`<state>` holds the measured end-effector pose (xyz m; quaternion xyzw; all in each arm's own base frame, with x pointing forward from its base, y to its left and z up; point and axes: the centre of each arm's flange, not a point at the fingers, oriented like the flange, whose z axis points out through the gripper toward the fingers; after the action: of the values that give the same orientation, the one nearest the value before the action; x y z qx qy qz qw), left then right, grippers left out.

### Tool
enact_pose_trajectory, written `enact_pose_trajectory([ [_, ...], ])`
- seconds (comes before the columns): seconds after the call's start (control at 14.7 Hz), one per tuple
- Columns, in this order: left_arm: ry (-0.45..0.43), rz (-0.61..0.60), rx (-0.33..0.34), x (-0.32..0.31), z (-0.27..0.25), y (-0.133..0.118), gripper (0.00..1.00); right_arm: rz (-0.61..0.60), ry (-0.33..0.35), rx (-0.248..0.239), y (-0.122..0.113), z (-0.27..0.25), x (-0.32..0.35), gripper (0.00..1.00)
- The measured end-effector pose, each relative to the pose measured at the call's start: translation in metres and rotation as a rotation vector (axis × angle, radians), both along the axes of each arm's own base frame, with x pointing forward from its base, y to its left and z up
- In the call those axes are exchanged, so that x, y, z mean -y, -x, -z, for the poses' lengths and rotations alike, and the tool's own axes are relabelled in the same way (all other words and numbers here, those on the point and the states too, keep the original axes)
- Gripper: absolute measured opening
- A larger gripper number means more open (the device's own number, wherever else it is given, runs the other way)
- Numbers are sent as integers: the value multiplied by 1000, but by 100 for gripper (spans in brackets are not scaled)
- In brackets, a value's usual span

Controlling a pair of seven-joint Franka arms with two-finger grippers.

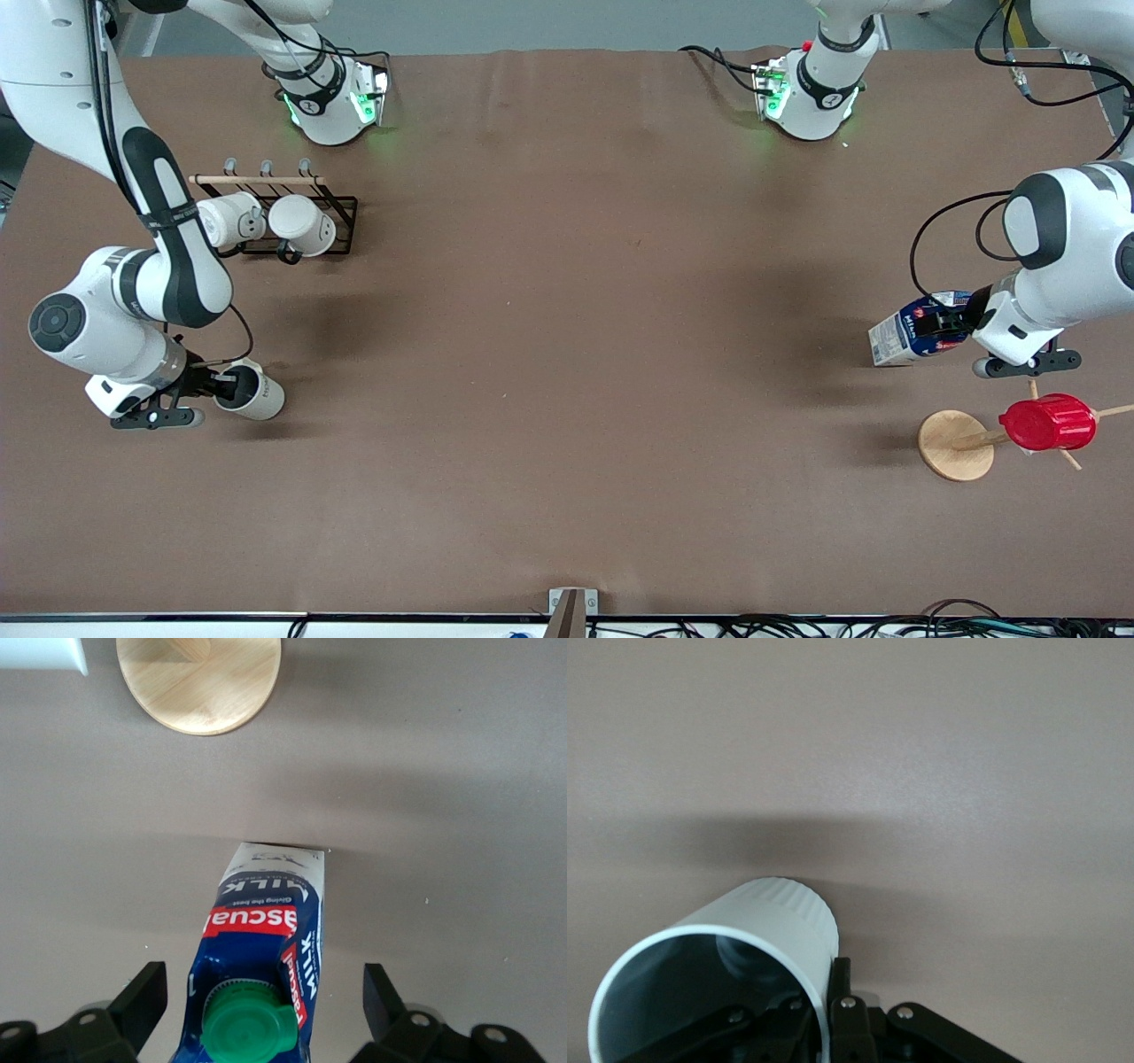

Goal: Place cup and milk on table
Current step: 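Lift the mug with the right gripper while the left gripper grasps the carton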

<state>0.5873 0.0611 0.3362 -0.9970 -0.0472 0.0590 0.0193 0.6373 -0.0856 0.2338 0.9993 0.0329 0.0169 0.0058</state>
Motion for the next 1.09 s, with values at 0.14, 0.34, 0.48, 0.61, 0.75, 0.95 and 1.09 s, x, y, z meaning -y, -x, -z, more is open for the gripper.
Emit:
enact_pose_trajectory([
  [0.14, 1, 0, -5, 0, 2, 2, 91, -17, -11, -36, -10, -19, -12, 4],
  [0.34, 1, -1, -9, -1, 4, 4, 74, 36, -48, -85, -33, -78, -70, 4],
  [0.48, 1, -2, -10, -1, 2, 4, 58, 124, -82, -72, -38, -104, -140, 4],
  [0.61, 1, 0, -3, -2, -2, 4, 36, 225, -100, -70, -31, -113, -217, 4],
  [0.75, 1, 6, 14, -5, -13, 4, 32, 328, -94, -69, -17, -113, -290, 4],
  [0.95, 2, 5, 38, -8, -39, 1, 32, 436, -78, -51, 8, -95, -397, 4],
  [1.09, 2, 10, 47, -4, -60, -5, 32, 475, -92, -37, 29, -77, -457, 4],
])
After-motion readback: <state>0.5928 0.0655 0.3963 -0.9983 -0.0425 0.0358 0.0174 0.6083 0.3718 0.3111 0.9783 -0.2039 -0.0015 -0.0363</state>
